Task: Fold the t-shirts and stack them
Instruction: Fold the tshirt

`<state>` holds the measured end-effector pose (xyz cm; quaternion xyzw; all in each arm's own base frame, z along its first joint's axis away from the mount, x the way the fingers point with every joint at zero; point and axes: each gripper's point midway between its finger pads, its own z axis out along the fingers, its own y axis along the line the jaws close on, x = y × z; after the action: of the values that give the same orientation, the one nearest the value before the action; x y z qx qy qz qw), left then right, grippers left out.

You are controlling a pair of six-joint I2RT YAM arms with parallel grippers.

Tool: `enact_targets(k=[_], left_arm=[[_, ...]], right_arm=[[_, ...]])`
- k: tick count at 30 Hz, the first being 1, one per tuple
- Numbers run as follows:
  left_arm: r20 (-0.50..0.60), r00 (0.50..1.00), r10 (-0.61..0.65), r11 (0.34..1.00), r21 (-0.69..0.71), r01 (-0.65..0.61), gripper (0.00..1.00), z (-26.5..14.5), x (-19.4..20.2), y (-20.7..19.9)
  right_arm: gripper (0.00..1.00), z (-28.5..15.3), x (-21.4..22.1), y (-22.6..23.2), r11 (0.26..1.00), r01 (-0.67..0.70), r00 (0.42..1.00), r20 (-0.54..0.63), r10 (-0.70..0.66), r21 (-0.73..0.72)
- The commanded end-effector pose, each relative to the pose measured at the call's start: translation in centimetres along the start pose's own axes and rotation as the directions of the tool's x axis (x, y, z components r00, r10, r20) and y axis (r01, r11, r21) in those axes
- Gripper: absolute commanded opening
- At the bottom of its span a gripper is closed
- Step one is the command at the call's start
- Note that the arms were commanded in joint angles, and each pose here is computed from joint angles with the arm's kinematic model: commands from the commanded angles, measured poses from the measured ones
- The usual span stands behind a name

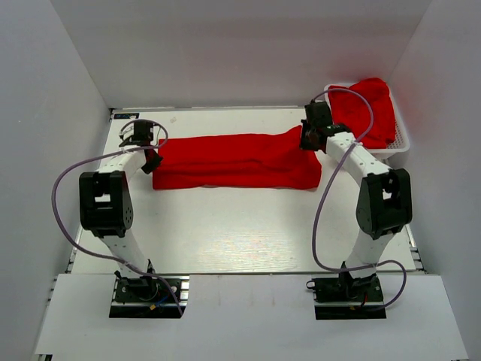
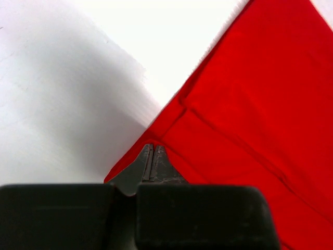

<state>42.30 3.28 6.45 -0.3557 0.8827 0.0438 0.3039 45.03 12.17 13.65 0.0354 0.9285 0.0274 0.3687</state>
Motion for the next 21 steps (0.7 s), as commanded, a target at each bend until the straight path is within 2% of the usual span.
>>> enact_targets(k=[1,9,12,15,16,17,18,20,21], left_arm=[[0.044,0.999,-0.001,0.999,0.036,0.000,0.00,0.6,-2.1,-1.4],[0.044,0.998,0.048,0.998,0.047,-0.050,0.00,2.8,-2.9,-2.9],[0.020,0.998,0.066,0.997,0.030,-0.067,0.25,3.4,-2.8,-3.0],[0.020,0.997,0.075,0.997,0.030,-0.076,0.51,3.4,-3.1,-3.2],[0.013,0.997,0.078,0.997,0.025,-0.078,0.66,3.2,-3.1,-3.1],[0.018,0.996,0.085,0.996,0.028,-0.086,0.72,2.9,-3.5,-3.3],[0.011,0.996,0.088,0.996,0.024,-0.088,0.80,2.9,-3.4,-3.2],[0.034,0.995,0.093,0.995,0.027,-0.094,0.95,2.1,-4.5,-3.5],[0.026,0.994,0.105,0.994,0.022,-0.106,1.00,2.1,-4.3,-3.3]], right_arm=[[0.00,0.9,-2.9,0.3,0.999,0.012,0.998,0.064,-0.010,-0.032],[0.00,5.9,-4.4,0.3,0.995,0.080,0.991,0.112,-0.073,-0.059],[0.00,7.4,-5.4,0.4,0.993,0.101,0.986,0.136,-0.092,-0.062],[0.05,9.2,-5.4,1.2,0.984,0.140,0.984,0.129,-0.126,-0.109],[0.12,9.0,-6.4,1.7,0.982,0.146,0.981,0.144,-0.129,-0.120],[0.31,8.6,-7.7,2.0,0.980,0.148,0.979,0.161,-0.127,-0.130],[0.34,8.7,-7.0,2.1,0.976,0.163,0.981,0.132,-0.144,-0.145],[0.51,8.4,-7.4,2.8,0.969,0.177,0.979,0.136,-0.155,-0.173],[0.71,8.0,-7.5,2.8,0.966,0.190,0.976,0.136,-0.167,-0.175]])
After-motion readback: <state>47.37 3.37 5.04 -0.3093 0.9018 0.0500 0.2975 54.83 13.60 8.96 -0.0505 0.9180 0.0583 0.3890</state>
